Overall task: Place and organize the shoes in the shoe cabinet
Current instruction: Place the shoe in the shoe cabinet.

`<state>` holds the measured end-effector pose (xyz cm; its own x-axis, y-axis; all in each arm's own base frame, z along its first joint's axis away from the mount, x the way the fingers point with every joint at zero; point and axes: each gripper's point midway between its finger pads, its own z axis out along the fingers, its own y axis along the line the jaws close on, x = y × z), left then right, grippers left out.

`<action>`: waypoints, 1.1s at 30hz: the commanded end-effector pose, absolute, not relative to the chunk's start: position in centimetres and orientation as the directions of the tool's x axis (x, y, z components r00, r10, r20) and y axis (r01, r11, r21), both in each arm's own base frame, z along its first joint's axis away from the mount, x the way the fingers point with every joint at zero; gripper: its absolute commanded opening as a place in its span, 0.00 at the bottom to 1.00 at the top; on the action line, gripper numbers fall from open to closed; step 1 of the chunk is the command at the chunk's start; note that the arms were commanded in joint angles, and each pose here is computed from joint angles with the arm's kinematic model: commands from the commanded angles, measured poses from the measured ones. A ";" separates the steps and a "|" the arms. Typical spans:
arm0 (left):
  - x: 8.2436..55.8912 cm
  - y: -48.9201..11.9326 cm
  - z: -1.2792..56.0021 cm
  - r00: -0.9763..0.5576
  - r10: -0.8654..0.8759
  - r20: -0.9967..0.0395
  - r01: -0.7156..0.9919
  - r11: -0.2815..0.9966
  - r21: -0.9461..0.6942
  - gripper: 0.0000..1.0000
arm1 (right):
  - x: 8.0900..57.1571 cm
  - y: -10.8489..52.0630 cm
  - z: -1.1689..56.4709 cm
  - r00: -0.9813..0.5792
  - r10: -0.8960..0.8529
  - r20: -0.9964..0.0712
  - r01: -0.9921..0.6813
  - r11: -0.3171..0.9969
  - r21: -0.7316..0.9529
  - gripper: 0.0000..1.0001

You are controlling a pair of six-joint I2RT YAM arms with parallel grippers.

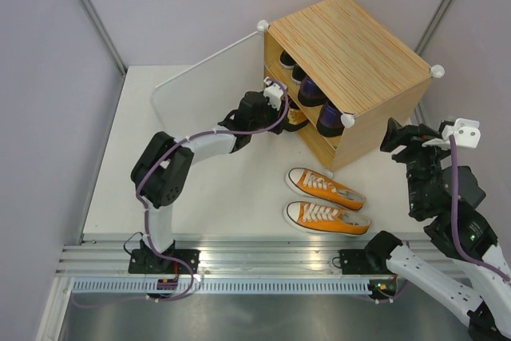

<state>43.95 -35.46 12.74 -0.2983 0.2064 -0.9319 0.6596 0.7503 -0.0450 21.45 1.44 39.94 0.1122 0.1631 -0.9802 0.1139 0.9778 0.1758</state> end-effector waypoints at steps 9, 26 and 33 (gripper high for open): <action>44.2 -37.4 10.6 -0.338 0.182 -0.924 0.683 0.723 -0.108 0.44 | 21.2 1.0 40.2 0.131 0.166 -0.977 0.122 0.976 0.182 0.73; 47.5 -40.2 10.8 -0.324 0.173 -0.930 0.698 0.708 -0.112 0.42 | 21.3 0.9 40.0 0.125 0.143 -0.982 0.142 0.977 0.160 0.73; 48.4 -40.9 10.7 -0.313 0.178 -0.933 0.704 0.702 -0.103 0.42 | 21.4 1.0 39.9 0.120 0.134 -0.984 0.147 0.978 0.151 0.73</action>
<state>47.42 -39.39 8.29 -0.3598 0.2296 -0.9043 0.6859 0.7221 -0.0896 21.18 1.05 39.91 0.1205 0.1514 -0.9811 0.1306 0.9773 0.1668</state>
